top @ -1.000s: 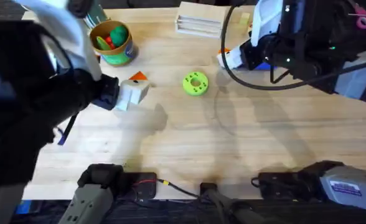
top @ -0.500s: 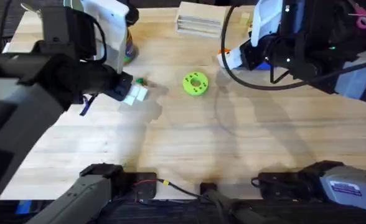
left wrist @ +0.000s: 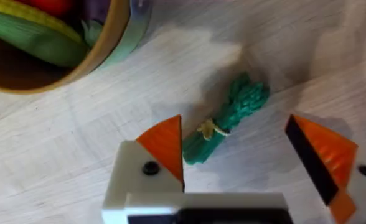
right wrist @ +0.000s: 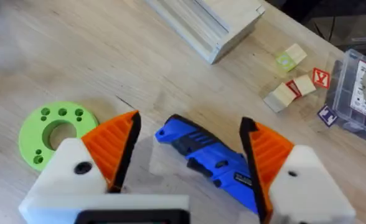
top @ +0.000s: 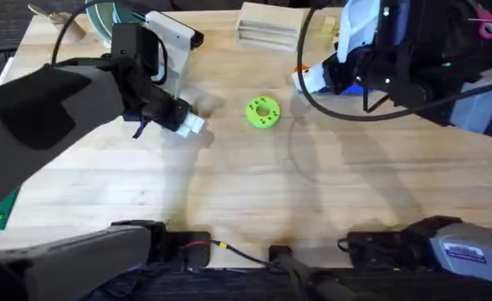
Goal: Pick up the gripper from the table and insert it into the empty holder that is missing its gripper. Then pick up a screw, insert it into the mounting hole, and use the screwdriver to tighten it. Finally, clean up the table by picking up the vegetable and placing it into the bucket.
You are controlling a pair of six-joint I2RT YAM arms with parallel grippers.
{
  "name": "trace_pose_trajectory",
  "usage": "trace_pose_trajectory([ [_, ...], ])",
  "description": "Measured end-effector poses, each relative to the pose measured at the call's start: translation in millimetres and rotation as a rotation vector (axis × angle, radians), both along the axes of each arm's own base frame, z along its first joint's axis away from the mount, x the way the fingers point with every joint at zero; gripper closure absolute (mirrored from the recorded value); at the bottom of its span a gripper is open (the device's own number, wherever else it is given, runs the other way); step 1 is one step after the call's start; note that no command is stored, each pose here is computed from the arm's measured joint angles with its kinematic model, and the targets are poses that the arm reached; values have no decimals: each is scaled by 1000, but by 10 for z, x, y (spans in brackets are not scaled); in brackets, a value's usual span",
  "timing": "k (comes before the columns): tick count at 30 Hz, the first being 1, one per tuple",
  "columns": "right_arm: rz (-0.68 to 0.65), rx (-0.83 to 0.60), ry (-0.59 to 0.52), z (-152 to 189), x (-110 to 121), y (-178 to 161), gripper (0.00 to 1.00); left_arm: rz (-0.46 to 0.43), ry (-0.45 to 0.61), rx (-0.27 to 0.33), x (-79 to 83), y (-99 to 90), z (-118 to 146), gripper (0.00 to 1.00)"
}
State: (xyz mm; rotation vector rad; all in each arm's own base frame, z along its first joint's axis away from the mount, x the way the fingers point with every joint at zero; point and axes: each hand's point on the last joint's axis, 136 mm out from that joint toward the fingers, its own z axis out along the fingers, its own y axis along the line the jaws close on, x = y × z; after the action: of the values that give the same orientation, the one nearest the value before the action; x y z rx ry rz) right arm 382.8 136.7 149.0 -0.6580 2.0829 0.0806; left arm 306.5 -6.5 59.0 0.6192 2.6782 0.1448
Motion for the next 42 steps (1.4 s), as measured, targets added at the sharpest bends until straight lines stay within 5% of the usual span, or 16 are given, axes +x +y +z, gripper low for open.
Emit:
trace_pose_trajectory([
  [9, 0, 0, 0, 1, 1, 0, 8, -2, 43, -4, 51, -12, -211, 24],
  [12, 0, 0, 0, 1, 0, 0, 8, -2, 39, -4, 74, -14, -223, 283],
  [17, 3, 2, 1, 0, -2, 5, 7, -11, 44, 4, 77, -16, -239, 957],
  [27, 5, 4, 1, 0, -4, 10, 9, -10, 37, 7, 98, -11, -48, 977],
  [37, 5, 4, 1, 0, -4, 10, 7, -8, -529, -14, 1059, -50, 1682, 977],
  [42, 5, 3, 2, -2, -5, 10, 7, 7, -603, -18, 1230, -17, 1794, 977],
])
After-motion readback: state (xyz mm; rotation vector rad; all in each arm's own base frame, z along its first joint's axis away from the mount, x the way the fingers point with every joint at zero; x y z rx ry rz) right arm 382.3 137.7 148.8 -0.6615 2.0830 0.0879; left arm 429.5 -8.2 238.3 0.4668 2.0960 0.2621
